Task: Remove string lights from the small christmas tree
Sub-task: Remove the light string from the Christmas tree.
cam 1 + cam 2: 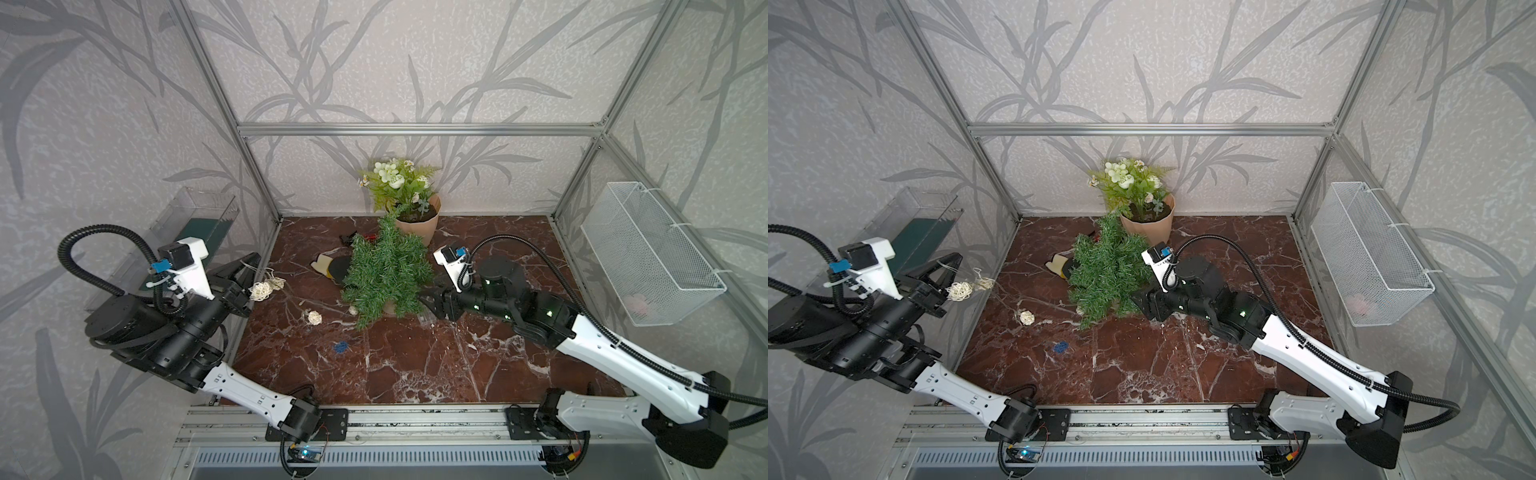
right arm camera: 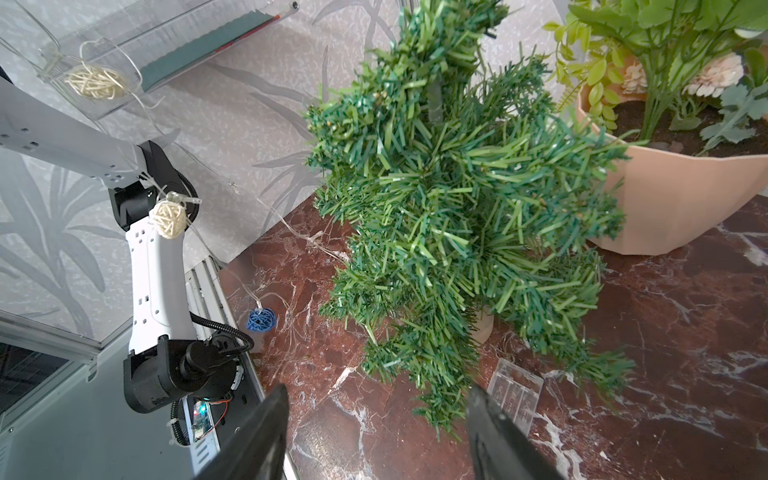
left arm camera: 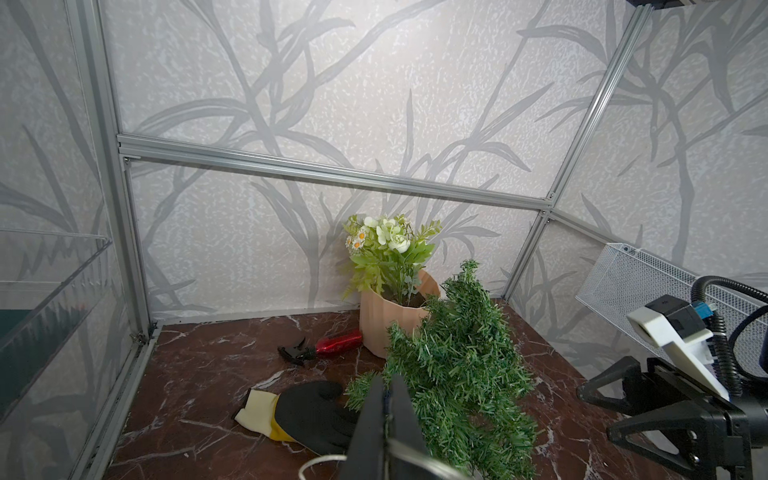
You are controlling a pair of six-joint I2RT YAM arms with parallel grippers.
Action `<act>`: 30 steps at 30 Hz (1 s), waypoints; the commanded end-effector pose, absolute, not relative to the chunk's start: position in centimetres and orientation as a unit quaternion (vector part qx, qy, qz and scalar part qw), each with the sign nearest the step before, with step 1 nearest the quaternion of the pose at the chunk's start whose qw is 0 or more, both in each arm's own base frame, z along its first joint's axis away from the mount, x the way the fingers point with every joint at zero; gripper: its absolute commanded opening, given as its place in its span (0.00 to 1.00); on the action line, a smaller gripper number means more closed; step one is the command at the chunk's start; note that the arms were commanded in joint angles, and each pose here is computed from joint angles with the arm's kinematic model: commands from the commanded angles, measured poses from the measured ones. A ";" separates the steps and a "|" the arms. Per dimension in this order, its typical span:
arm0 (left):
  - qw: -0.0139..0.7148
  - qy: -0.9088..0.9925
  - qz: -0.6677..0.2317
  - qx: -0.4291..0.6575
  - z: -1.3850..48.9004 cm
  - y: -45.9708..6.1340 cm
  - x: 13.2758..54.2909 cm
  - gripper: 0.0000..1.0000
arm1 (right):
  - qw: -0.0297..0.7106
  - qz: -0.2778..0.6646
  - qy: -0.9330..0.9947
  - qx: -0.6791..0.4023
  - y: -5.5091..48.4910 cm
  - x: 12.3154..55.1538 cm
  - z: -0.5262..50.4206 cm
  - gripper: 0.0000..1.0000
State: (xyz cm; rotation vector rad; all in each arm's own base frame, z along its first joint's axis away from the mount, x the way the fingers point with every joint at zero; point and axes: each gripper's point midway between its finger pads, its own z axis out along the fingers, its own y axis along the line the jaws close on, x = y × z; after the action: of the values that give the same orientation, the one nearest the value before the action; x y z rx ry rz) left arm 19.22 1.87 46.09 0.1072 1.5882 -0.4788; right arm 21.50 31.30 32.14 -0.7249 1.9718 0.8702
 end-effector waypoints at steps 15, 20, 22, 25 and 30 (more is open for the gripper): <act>0.687 0.724 0.010 0.058 48.8 2.7 18.1 0.00 | 0.398 0.350 0.733 -0.427 36.7 14.2 31.9 0.66; 0.680 0.727 0.077 0.056 49.6 2.1 17.4 0.00 | 0.384 0.343 0.724 -0.460 38.4 11.9 30.6 0.67; 0.673 0.730 0.107 0.055 49.9 1.9 17.1 0.00 | 0.379 0.346 0.724 -0.461 38.7 11.4 30.2 0.67; 0.663 0.733 0.138 0.055 50.3 1.8 17.0 0.00 | 0.380 0.348 0.723 -0.461 38.7 10.6 29.9 0.67; 0.652 0.737 0.175 0.035 50.9 2.6 16.8 0.00 | 0.383 0.350 0.720 -0.461 38.2 9.4 29.9 0.67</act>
State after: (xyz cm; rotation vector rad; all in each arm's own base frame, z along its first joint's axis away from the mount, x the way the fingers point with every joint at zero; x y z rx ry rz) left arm 17.19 -0.95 51.57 0.2175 1.5616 0.2281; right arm 9.90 38.71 29.07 -1.2061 1.8602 0.8869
